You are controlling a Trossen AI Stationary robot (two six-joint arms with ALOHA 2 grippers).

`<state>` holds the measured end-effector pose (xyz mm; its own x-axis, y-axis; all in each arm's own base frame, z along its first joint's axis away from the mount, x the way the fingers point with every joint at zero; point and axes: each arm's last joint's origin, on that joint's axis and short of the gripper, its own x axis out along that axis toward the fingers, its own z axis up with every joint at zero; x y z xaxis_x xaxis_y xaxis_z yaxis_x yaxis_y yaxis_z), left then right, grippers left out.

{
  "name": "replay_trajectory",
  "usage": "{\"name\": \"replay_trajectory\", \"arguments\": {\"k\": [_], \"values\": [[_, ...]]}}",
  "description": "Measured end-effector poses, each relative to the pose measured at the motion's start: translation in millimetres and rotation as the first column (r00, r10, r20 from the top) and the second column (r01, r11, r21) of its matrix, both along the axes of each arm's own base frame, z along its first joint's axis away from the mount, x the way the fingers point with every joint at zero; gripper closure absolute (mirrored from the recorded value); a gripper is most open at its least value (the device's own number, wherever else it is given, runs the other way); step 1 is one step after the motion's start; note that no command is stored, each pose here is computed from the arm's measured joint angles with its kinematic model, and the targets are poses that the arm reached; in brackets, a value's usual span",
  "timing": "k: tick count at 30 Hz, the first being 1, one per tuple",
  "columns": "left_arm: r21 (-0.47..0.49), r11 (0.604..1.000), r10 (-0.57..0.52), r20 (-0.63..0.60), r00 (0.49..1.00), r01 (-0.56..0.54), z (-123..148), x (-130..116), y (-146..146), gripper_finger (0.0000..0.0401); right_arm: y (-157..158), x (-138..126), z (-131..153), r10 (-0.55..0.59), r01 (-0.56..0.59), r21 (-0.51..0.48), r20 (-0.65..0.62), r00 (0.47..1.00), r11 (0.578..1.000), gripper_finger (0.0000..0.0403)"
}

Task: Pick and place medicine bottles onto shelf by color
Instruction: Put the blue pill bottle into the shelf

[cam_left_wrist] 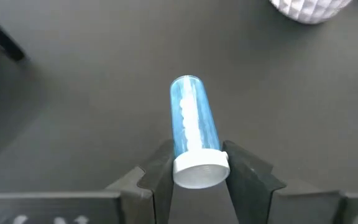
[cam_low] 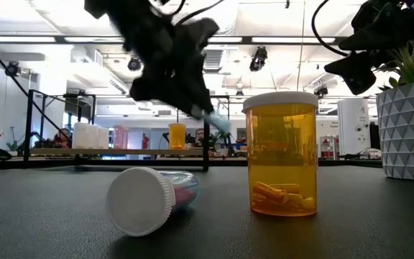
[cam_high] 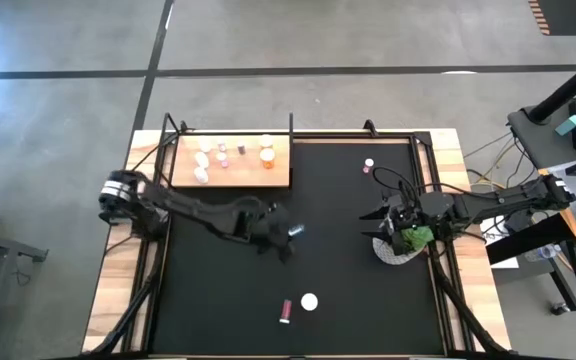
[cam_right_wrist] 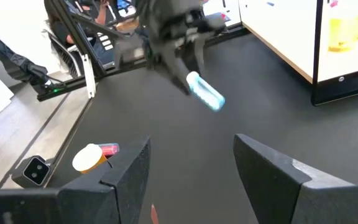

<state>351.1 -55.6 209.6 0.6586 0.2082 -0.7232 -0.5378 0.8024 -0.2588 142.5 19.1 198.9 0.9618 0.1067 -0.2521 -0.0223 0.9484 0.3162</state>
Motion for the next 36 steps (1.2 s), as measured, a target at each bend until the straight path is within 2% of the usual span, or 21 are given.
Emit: {"name": "replay_trajectory", "arguments": {"k": [4,8,13,17,21,27,36], "values": [[-0.156,0.988,-0.015,-0.108,0.994,-0.002,34.5,-8.9,27.3,0.0289,0.0,0.0,0.0,0.0,0.0,0.0,0.0,1.0,1.0,0.0183],[-0.292,0.956,-0.038,-0.217,0.975,-0.028,61.5,-18.3,54.0,0.0288,0.0,0.0,0.0,0.0,0.0,0.0,0.0,1.0,1.0,0.0183],[-0.389,0.914,-0.024,-0.335,0.942,-0.115,74.8,-29.5,81.7,0.0288,0.0,0.1,0.0,0.0,0.0,0.0,0.0,1.0,1.0,0.0183],[-0.405,0.896,0.009,-0.395,0.919,-0.183,72.9,-37.4,98.1,0.0288,0.0,0.1,0.0,0.0,0.0,0.0,0.0,1.0,1.0,0.0183],[-0.397,0.88,0.039,-0.489,0.871,-0.262,70.4,-49.5,111.2,0.0287,0.0,0.1,0.0,0.0,0.0,0.0,0.0,1.0,1.0,0.0183],[-0.387,0.853,0.078,-0.569,0.818,-0.351,67.5,-61.1,125.1,0.0287,0.0,0.1,0.1,0.0,0.0,0.0,0.001,1.0,1.0,0.0183],[-0.382,0.837,0.119,-0.572,0.811,-0.392,67.5,-64.6,137.6,0.0287,0.0,0.1,0.0,0.0,0.0,0.0,0.0,1.0,1.0,0.0183]]}}
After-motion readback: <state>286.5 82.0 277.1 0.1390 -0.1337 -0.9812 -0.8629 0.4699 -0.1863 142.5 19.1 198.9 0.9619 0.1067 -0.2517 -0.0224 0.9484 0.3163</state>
